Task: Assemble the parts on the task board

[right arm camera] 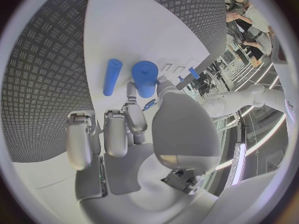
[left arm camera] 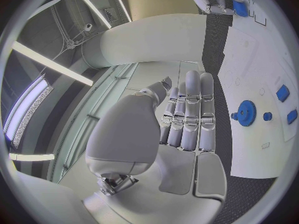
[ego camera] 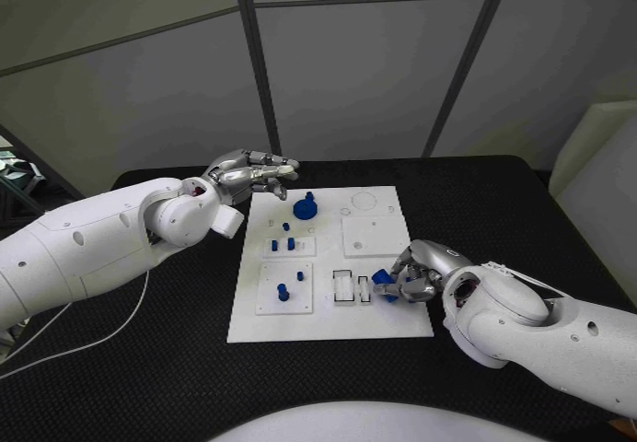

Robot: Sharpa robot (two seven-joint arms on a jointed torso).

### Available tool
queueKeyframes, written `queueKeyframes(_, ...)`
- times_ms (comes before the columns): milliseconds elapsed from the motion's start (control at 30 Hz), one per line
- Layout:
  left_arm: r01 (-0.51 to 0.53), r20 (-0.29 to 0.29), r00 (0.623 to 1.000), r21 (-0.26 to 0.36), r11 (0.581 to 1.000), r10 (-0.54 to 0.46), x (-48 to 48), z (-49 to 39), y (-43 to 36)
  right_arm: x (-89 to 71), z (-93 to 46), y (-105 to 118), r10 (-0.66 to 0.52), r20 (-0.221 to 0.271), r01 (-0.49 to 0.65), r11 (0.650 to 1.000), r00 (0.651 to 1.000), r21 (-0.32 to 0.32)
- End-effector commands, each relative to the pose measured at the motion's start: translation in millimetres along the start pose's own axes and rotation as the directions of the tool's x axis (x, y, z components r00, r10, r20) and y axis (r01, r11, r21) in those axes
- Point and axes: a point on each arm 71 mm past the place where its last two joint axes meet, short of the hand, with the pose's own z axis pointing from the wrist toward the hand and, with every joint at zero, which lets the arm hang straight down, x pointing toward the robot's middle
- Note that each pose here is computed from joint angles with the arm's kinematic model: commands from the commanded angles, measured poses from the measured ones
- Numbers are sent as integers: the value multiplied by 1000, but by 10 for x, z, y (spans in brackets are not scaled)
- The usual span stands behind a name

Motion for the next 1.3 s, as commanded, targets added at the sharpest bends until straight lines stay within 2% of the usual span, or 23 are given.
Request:
queueKeyframes(33, 2, -13, 1000, 7, 1000, -2, 10, 5, -13, -69, -52, 105, 102, 77, -98, 994, 992, -54)
queueKeyframes(200, 4, -16, 1000, 7, 1000, -3, 23, 17, -11, -57, -77, 240, 153, 75, -146, 985, 985, -93)
queueKeyframes(367, 5, -22, 1000, 7, 1000, -5, 43, 28, -9, -12, -46, 354, 171, 53, -164, 980, 984, -111)
queueKeyframes(633, 5, -25, 1000, 6, 1000, -5, 53, 30, -8, 109, 51, 461, 121, -30, -124, 988, 992, -91)
queueKeyframes(800, 5, -27, 1000, 4, 1000, -5, 57, 29, -8, 157, 98, 497, 96, -61, -100, 992, 994, -78)
queueKeyframes(1000, 5, -29, 1000, 3, 1000, -5, 57, 27, -8, 181, 134, 511, 74, -69, -79, 995, 995, -62)
queueKeyframes(1300, 6, -30, 1000, 2, 1000, -6, 60, 27, -7, 180, 173, 528, 61, -39, -63, 997, 997, -49)
